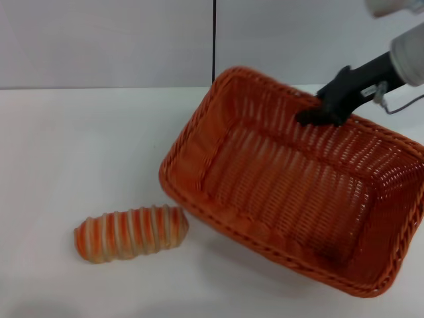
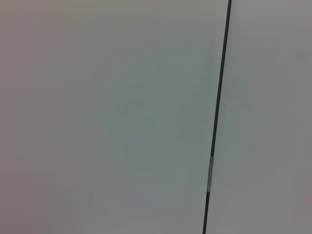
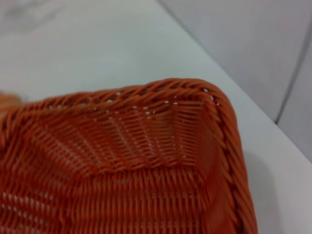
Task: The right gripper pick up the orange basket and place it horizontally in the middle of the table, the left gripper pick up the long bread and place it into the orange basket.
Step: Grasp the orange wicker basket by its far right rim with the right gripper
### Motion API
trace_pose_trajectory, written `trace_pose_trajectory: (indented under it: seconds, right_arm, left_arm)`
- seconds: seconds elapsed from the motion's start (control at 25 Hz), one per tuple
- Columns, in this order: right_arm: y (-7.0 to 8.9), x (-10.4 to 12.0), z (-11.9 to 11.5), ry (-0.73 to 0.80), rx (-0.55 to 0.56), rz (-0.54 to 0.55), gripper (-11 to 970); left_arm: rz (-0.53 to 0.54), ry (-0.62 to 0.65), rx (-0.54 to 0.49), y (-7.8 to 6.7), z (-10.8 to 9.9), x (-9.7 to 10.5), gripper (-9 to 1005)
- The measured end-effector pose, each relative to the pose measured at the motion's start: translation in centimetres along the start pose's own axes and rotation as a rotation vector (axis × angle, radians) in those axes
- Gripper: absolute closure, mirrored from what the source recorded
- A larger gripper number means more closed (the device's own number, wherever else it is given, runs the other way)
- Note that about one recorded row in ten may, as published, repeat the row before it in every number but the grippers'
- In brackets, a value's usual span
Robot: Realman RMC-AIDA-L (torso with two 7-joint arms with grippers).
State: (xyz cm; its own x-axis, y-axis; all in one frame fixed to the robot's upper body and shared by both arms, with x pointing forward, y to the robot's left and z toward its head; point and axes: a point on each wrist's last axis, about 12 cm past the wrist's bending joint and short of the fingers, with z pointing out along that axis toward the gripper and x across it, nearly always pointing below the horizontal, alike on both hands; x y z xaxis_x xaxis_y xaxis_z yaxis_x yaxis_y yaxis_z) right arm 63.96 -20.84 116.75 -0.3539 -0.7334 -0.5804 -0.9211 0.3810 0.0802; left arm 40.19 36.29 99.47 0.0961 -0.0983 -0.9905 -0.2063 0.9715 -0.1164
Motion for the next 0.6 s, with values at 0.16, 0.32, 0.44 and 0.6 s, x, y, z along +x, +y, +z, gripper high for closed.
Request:
trace_pose_trajectory:
  seconds: [0.16,0.32,0.44,0.6]
  right_arm:
    - [0.3,-1.1,1.0,0.038,0.055,-0.165,812]
    - [0.1,-2.1,1.7,0.083,0.149,-0.263,812]
    - [-0.4,-2.8,1.7,0.111,0.217,-0.312,812]
    - [-0.9,-3.7,1.3,0.104,0.289,-0.367,812]
  left_arm:
    - [-0.001,0.007,-0.005,0.1,-0.3,0.1,482]
    - [0.000,0.022,-0.019,0.4,-1.1,0.3,482]
    - [0.002,0.028,-0.026,0.6,-1.4,0.4,482]
    - [0.003,0.035,-0.034,0.8,-1.8,0.4,482]
